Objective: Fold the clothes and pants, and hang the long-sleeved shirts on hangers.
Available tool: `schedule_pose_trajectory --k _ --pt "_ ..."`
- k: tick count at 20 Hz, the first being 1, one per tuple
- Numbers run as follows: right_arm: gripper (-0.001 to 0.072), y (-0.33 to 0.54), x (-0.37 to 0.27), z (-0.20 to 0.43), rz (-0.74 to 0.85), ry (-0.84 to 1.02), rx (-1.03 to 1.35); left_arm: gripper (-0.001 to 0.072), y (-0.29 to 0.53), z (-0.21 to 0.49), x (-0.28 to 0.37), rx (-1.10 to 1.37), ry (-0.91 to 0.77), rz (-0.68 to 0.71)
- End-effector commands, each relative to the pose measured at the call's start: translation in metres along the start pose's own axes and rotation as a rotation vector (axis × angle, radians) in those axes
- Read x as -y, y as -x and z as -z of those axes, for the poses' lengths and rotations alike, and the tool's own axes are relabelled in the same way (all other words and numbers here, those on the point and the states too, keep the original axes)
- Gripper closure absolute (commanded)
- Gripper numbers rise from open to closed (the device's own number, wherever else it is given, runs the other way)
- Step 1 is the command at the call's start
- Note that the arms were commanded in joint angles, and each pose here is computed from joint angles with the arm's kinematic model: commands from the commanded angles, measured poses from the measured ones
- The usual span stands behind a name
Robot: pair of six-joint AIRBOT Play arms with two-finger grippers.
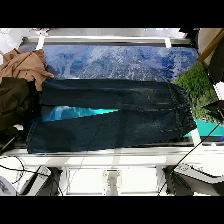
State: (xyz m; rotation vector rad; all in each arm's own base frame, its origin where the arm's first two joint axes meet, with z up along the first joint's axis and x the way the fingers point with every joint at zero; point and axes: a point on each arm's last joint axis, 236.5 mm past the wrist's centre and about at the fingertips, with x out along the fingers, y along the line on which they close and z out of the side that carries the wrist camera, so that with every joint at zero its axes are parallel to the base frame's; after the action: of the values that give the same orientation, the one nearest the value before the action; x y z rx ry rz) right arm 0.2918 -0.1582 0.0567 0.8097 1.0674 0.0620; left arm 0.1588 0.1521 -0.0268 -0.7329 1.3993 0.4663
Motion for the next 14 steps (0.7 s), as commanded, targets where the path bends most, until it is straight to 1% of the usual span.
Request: schedule_pose_trajectory --k 1,2,3,4,8,11,14 --pt "0.0201 -0.001 -0.026 0.014 -0.106 0.003 -0.050 0.0013 -0.017 0.024 0.007 -0.065 0.008 0.270" --pt "0.0201 0.000 -0.028 0.017 -0.113 0.001 -0.061 0.0026 -0.022 0.028 0.005 -0.084 -0.004 0.283" --pt "0.0201 0.001 -0.030 0.020 -0.119 0.003 -0.071 0.0108 -0.025 0.030 0.000 -0.094 -0.029 0.277" --pt "0.0201 0.002 -0.032 0.021 -0.120 0.008 -0.073 0.0173 -0.028 0.030 -0.006 -0.093 -0.080 0.260" --pt "0.0201 0.010 -0.039 0.020 -0.101 0.010 -0.043 0.0173 -0.039 0.024 -0.015 -0.085 -0.157 0.242" --pt "0.0201 0.016 -0.045 0.021 -0.090 0.030 -0.025 0.0167 -0.046 0.029 -0.027 -0.119 -0.164 0.206" --pt "0.0202 0.019 -0.048 0.021 -0.081 0.043 -0.011 0.0163 -0.054 0.023 -0.029 -0.116 -0.168 0.200"
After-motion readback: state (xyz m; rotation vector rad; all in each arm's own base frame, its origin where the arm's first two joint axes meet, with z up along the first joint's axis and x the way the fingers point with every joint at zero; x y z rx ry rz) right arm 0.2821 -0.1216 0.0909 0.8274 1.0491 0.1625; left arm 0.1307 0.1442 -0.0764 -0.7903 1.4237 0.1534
